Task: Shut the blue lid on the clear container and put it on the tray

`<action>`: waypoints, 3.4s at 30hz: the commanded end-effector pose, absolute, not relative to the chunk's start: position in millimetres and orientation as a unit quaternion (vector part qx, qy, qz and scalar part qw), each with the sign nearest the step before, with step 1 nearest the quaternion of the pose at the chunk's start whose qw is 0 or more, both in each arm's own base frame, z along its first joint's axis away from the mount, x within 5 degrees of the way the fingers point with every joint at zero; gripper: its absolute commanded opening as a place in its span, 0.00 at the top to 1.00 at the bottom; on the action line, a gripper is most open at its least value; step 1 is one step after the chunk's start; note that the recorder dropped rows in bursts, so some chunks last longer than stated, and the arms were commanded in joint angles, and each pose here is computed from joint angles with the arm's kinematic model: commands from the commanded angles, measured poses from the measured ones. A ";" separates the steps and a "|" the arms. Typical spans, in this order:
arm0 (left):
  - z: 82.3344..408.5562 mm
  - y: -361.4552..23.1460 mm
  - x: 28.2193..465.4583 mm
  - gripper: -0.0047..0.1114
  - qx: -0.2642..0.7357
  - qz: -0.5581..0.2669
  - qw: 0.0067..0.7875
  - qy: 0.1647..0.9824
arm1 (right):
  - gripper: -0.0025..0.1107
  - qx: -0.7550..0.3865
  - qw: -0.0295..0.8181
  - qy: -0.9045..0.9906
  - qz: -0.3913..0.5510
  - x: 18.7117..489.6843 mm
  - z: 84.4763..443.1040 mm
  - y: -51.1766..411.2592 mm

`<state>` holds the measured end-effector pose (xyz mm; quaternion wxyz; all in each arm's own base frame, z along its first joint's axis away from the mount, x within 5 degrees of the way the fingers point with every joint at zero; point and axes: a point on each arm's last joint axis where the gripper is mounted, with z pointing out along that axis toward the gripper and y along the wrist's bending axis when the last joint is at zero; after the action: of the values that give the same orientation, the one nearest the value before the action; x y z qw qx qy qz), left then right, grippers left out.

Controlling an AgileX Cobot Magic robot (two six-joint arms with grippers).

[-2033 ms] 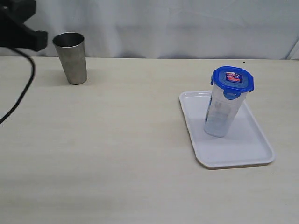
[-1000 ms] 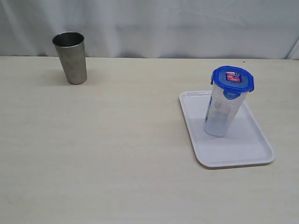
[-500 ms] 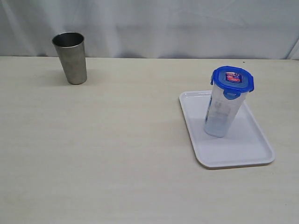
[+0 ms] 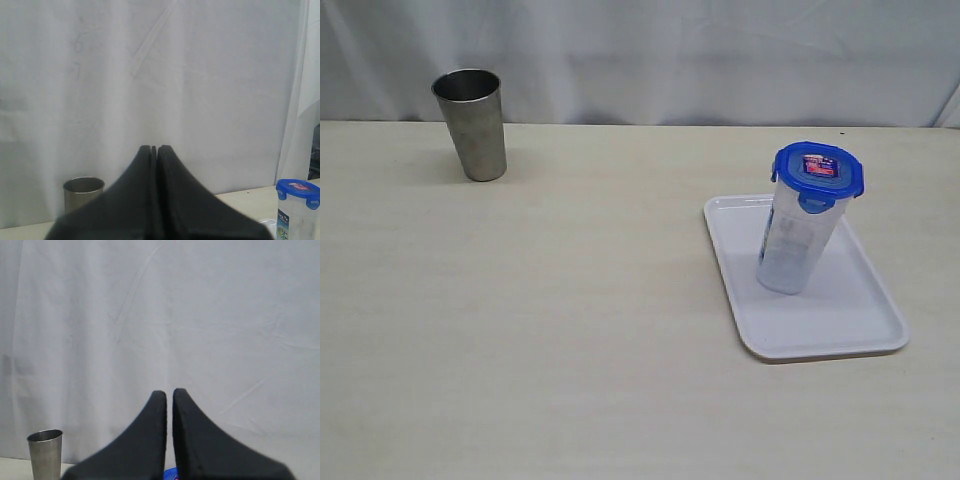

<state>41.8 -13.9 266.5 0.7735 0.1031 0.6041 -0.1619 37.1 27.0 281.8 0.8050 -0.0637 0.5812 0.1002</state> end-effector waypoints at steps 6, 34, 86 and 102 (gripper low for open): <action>265.2 -13.6 42.1 0.96 0.099 -0.163 0.773 0.606 | 0.94 -0.065 0.804 0.582 0.101 37.1 280.4 27.2; 252.8 8.9 49.4 0.96 -0.173 -0.266 0.687 0.654 | 0.94 -0.065 0.804 0.582 0.101 37.1 280.4 27.2; 196.3 -2.0 56.0 0.96 0.040 0.010 0.671 0.740 | 0.94 -0.065 0.804 0.582 0.101 37.1 280.4 27.2; 184.8 -4.1 54.0 0.96 0.058 0.007 0.622 0.781 | 0.94 -0.065 0.804 0.582 0.101 37.1 280.4 27.2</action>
<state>54.1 -4.0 185.9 0.6232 0.0670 0.7790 0.0138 37.1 27.0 281.8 0.8048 -0.0626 0.5814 0.1018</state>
